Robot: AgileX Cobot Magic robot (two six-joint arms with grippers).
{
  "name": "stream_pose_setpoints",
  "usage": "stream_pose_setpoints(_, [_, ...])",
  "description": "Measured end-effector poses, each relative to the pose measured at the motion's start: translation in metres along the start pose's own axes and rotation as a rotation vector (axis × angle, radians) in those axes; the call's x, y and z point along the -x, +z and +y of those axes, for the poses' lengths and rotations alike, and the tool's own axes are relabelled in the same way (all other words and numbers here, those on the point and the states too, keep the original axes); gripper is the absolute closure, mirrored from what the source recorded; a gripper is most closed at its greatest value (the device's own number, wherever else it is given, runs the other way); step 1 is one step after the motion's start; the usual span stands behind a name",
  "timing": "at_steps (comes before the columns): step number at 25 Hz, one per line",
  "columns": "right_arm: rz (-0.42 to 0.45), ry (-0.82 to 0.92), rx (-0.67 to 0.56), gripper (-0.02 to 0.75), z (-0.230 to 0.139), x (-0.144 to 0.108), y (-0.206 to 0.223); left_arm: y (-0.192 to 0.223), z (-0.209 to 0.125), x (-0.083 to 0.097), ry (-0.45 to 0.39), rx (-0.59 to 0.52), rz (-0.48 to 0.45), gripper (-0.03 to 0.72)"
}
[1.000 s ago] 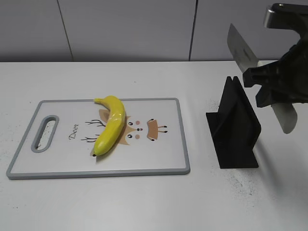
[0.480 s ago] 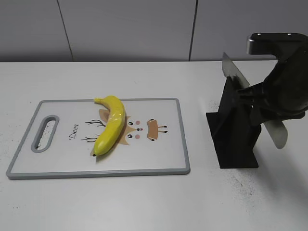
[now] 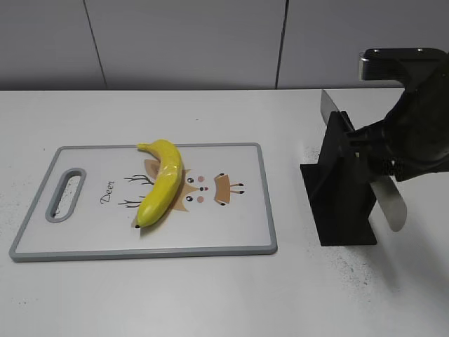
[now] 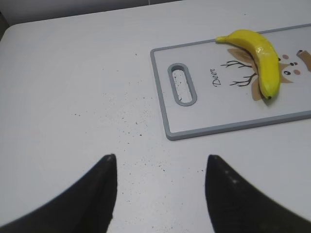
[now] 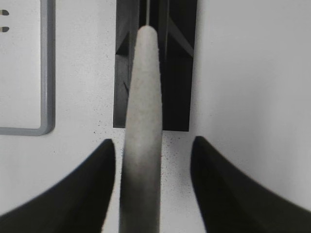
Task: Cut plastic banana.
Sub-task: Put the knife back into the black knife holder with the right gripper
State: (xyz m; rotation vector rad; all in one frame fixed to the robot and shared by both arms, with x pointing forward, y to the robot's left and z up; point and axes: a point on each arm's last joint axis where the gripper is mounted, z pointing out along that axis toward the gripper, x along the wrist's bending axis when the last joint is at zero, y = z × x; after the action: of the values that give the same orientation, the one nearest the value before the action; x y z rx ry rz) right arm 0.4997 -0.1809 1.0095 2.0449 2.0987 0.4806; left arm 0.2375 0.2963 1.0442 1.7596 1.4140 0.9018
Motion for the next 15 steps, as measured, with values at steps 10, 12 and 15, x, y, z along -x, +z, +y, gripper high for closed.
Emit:
stream_pose_setpoints(10, [0.001, -0.002, 0.006, 0.09, 0.005, -0.002, -0.006, 0.0, 0.0, 0.0, 0.002, 0.0, 0.002, 0.135])
stream_pose_setpoints(12, [0.0, -0.015, 0.007, 0.09, 0.009, -0.003, -0.015, 0.0, 0.0, 0.0, 0.002, 0.0, 0.002, 0.135])
stream_pose_setpoints(15, [0.015, -0.052, 0.051, 0.09, 0.013, -0.003, -0.038, 0.0, 0.0, 0.0, 0.002, 0.0, 0.002, 0.135])
